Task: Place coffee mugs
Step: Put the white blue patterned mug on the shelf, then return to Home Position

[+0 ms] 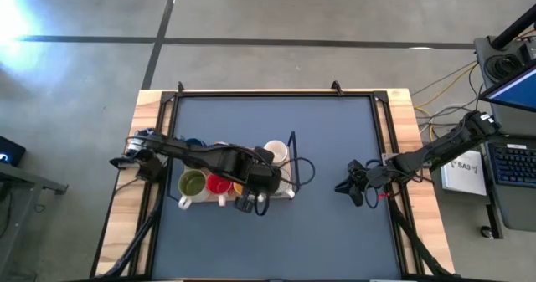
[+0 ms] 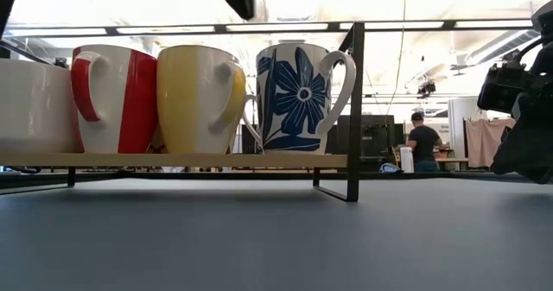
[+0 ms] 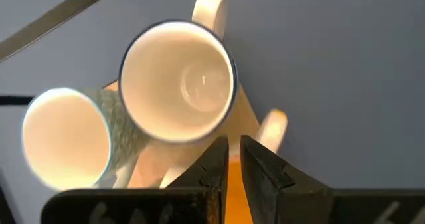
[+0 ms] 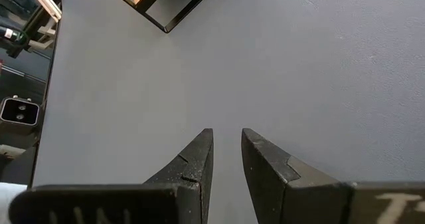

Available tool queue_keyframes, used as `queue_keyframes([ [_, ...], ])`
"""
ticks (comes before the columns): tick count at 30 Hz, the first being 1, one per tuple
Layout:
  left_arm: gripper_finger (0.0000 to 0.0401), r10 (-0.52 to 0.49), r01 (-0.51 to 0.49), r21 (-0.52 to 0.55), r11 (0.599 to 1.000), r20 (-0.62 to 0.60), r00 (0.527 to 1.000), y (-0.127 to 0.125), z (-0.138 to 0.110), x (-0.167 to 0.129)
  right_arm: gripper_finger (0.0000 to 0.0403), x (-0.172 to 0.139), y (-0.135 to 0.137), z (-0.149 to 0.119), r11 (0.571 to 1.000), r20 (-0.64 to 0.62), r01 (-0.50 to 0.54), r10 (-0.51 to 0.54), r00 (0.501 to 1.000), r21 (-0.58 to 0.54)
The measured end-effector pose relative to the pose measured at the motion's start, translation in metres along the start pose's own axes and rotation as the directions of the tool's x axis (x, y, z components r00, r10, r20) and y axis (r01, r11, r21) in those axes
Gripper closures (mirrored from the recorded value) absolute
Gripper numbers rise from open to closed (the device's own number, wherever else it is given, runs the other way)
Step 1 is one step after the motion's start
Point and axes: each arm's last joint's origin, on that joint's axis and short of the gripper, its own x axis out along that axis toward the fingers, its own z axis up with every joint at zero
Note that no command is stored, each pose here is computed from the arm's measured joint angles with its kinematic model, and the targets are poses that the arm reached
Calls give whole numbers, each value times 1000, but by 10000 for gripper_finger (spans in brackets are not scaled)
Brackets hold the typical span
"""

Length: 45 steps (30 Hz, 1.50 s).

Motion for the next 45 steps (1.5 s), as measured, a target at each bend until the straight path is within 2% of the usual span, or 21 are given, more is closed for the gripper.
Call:
queue_keyframes([
  [5,379,-6,7,-37,999,14,1000,2,-17,-23,335,0,0,0,1000,0,0,0,1000,0],
  [11,379,16,-1,-172,985,89,996,6,-52,-51,335,0,0,0,1000,0,0,0,1000,0],
  [16,379,50,5,-255,967,209,977,2,-95,-66,335,0,0,0,1000,0,0,0,1000,0],
  [23,379,104,13,-300,954,371,923,-13,-168,-73,335,0,0,0,1000,0,0,0,1000,0],
  [29,379,203,-18,-345,938,508,837,-23,-223,-75,335,0,0,0,1000,0,0,0,1000,0],
  [36,379,311,-53,-396,917,625,716,-33,-269,-64,335,0,0,0,1000,0,0,0,1000,0],
  [42,379,361,-14,-424,906,753,550,-39,-292,-53,335,0,0,0,1000,0,0,0,1000,0],
  [45,379,377,5,-433,901,791,482,-42,-300,-44,335,0,0,0,1000,0,0,0,1000,0],
])
